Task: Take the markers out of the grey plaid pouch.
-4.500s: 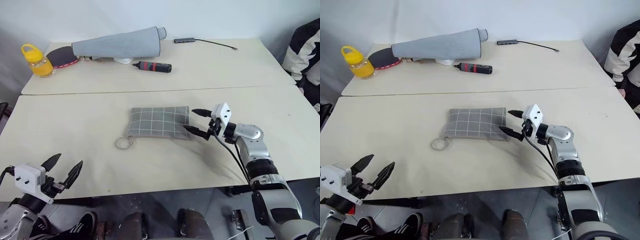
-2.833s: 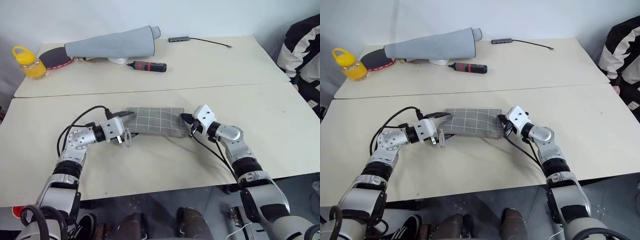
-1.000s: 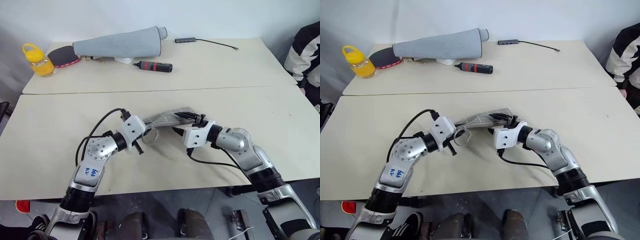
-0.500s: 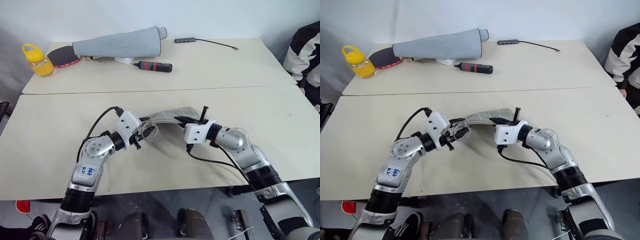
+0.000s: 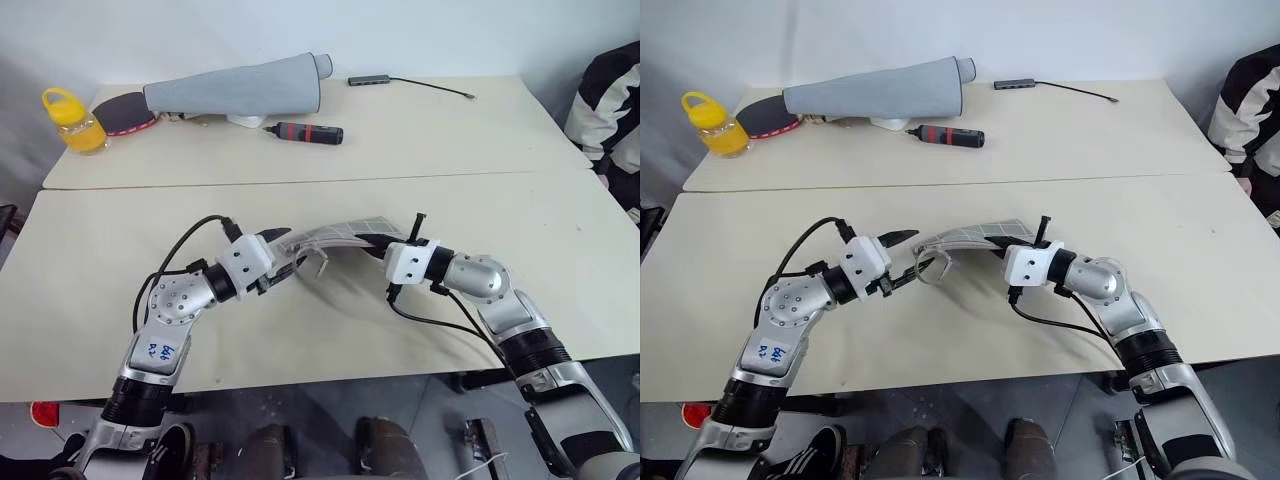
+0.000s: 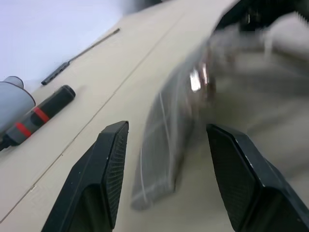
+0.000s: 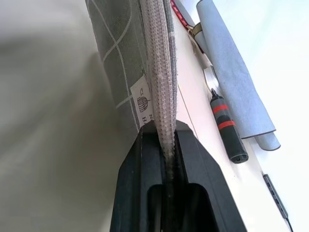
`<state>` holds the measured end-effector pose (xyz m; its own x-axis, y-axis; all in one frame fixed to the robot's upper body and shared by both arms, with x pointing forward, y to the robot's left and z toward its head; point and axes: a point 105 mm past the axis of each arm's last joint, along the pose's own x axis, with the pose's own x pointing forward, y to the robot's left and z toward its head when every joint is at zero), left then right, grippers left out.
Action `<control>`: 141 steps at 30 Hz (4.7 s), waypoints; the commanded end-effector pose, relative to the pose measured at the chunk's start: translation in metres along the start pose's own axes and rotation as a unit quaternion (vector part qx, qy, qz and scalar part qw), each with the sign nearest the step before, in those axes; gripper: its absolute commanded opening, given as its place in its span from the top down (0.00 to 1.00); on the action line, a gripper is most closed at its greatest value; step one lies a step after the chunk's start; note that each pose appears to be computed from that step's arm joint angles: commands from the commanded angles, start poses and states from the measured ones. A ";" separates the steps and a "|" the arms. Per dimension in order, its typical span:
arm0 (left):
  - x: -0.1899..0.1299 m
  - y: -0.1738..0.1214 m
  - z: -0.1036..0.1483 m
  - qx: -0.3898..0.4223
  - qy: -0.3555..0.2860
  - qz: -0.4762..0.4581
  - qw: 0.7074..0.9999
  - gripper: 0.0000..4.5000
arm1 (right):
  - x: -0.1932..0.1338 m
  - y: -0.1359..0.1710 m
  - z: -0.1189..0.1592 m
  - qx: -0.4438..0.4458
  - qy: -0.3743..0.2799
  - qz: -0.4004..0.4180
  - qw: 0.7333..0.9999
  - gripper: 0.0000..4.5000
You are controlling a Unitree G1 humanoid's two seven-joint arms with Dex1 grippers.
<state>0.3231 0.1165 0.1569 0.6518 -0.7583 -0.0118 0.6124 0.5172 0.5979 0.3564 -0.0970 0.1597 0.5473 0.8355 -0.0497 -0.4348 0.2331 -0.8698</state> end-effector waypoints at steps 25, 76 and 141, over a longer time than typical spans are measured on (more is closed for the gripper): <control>0.009 -0.001 -0.005 0.056 -0.009 0.002 0.998 0.74 | -0.006 -0.012 0.016 0.014 -0.041 -0.015 0.999 1.00; 0.030 -0.038 -0.011 0.139 0.006 -0.017 0.990 1.00 | -0.024 0.041 0.053 0.638 -0.007 0.044 0.769 0.43; -0.005 -0.002 -0.011 0.043 -0.012 0.015 0.999 1.00 | -0.047 -0.032 0.062 0.372 -0.056 0.031 0.926 0.86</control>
<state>0.3237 0.1314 0.1301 0.6787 -0.7337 -0.0320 0.5736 0.5024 0.6470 0.3142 -0.1393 0.2149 0.5183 0.8546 -0.0326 -0.8360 0.4983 -0.2299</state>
